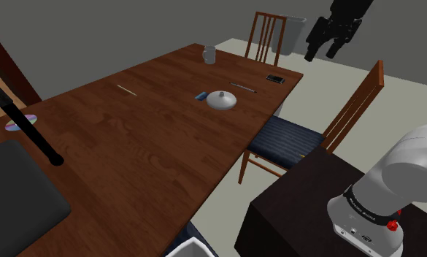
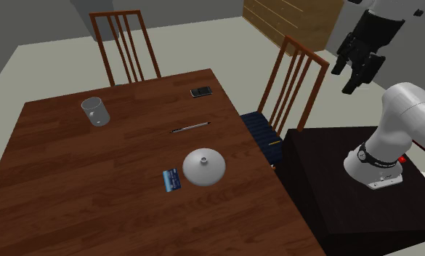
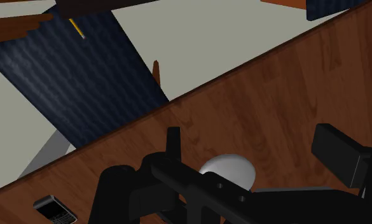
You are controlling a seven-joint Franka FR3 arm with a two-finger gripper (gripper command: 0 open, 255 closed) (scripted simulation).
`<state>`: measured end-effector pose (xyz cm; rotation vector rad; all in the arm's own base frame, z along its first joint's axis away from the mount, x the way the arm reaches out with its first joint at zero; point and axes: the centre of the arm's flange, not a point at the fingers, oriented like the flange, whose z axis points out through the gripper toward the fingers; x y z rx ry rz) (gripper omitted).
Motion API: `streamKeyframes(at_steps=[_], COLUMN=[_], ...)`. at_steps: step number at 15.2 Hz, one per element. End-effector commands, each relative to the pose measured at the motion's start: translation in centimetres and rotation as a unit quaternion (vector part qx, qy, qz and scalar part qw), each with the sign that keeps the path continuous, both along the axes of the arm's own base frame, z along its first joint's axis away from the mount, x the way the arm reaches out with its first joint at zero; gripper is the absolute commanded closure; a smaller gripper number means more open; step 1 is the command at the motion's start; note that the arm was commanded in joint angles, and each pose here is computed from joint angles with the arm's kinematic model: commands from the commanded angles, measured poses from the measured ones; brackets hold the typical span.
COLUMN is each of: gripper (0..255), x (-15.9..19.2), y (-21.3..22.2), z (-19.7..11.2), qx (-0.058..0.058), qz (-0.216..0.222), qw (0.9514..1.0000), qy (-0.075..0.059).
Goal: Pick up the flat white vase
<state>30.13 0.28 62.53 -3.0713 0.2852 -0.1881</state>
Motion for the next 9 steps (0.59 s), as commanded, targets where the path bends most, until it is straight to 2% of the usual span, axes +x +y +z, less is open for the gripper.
streamKeyframes(at_steps=[1, 9], gripper=[0, 0], x=[0.0, 9.8], y=[0.0, 1.2], z=[0.0, -5.1], qx=[0.0, -0.003], qz=[0.0, -0.011], qw=[1.0, 0.9997], qy=[0.0, 0.02])
